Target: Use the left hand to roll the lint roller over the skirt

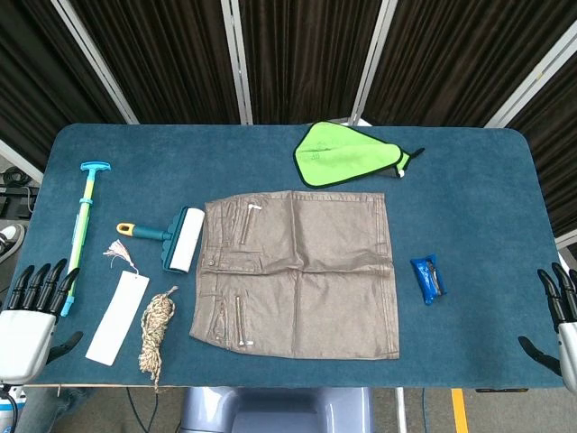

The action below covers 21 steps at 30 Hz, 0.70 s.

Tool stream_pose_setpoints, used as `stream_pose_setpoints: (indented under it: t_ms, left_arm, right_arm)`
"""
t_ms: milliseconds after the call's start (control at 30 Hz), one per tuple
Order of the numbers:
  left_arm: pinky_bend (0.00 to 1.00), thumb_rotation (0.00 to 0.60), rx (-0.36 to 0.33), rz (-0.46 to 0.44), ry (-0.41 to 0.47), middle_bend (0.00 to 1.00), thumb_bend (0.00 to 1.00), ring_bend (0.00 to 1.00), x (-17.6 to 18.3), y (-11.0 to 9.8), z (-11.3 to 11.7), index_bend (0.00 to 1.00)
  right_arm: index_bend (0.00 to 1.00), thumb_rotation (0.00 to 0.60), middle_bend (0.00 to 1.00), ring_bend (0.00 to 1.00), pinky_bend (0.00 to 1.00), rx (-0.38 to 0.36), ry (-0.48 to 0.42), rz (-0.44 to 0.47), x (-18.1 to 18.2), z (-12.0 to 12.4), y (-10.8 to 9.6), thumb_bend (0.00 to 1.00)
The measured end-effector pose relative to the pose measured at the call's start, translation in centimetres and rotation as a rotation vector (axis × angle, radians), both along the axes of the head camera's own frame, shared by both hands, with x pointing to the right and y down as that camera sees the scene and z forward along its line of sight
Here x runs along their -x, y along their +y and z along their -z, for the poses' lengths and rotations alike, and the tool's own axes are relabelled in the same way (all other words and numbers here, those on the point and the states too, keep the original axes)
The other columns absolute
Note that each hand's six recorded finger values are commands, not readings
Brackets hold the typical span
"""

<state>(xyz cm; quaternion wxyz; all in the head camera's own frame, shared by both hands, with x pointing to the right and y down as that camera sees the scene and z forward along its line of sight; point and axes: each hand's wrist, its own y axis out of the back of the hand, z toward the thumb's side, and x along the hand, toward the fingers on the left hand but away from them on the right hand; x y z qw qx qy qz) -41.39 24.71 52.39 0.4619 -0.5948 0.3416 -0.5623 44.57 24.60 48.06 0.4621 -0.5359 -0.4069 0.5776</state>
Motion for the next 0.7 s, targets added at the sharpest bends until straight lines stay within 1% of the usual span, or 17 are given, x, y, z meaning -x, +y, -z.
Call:
stream_pose_setpoints:
  t_ms: [267,367,467,567,667,700]
  left_arm:
    - [0.0,0.6,0.016,0.0,-0.003,0.0,0.0,0.0,0.2,-0.2,-0.4,0.0]
    - [0.0,0.6,0.026,0.0,0.008,0.0,0.0,0.0,0.2,-0.9,-0.9,0.0]
    - [0.0,0.6,0.041,-0.009,0.009,0.0,0.0,0.0,0.3,-2.2,-2.0,0.0]
    - [0.0,0.6,0.07,-0.012,-0.005,0.0,0.0,0.0,0.3,-4.1,-3.8,0.0]
    - [0.0,0.6,0.11,-0.02,-0.018,0.0,0.0,0.0,-0.1,-6.6,-6.4,0.01]
    - [0.0,0.6,0.129,-0.026,-0.023,0.0,0.02,0.0,-0.3,-7.7,-7.6,0.02]
  right_arm:
    - [0.0,0.6,0.0,0.0,0.0,0.01,0.001,-0.002,0.0,-0.2,0.0,0.0]
    - [0.0,0.6,0.0,0.0,0.0,0.021,0.003,-0.001,0.0,-0.5,0.0,0.0]
    - [0.0,0.6,0.0,0.0,0.0,0.029,0.009,0.0,0.1,-0.8,-0.2,0.0]
    - [0.0,0.6,0.0,0.0,0.0,0.03,0.022,-0.005,0.0,-1.0,-0.5,0.0]
    - [0.0,0.6,0.0,0.0,0.0,0.037,0.036,-0.015,0.0,-1.4,-0.8,0.0]
    - [0.0,0.6,0.0,0.0,0.0,0.039,0.043,-0.016,0.0,-1.6,-0.9,0.0]
